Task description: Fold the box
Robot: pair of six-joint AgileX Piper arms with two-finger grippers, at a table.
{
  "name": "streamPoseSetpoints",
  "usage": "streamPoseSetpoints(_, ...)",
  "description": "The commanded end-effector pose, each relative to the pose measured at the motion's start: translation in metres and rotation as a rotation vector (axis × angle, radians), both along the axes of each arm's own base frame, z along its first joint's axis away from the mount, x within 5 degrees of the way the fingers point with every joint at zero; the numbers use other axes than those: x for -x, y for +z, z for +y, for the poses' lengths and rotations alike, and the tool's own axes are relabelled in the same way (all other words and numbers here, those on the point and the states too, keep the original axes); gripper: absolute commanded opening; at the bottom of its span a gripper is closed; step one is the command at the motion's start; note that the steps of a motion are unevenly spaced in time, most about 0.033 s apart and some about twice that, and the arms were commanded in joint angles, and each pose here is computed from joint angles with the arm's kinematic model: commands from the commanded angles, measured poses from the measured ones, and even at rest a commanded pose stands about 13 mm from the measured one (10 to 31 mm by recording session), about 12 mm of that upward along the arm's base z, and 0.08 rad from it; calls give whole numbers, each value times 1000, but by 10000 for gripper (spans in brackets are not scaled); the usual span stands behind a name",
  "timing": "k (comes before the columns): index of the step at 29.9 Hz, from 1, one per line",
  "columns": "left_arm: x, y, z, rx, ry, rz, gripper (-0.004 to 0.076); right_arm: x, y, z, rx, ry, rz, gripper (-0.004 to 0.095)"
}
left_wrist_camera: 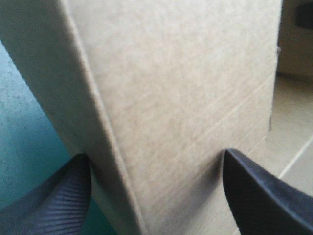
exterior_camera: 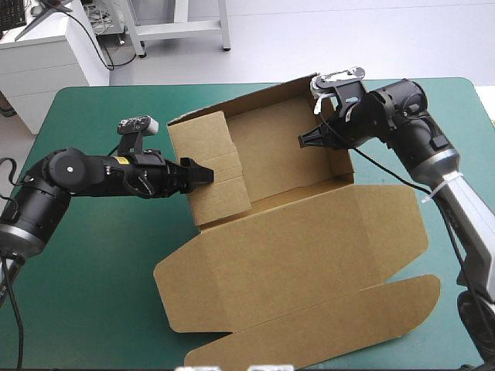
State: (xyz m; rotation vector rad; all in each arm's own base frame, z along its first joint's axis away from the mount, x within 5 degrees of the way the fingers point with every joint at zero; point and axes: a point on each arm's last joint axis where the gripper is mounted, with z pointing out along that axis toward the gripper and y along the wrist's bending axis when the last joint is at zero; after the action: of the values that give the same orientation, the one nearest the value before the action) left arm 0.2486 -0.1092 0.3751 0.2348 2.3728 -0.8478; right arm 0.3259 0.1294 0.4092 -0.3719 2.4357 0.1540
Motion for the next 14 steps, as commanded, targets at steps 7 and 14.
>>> streamPoseSetpoints(7,-1,15,-18,46,188,-60,529,15,31,11,-86,-12,-129,-3)
streamPoseSetpoints(14,-12,3,-24,35,222,-24,529,16,30,10,-81,-21,-123,-3)
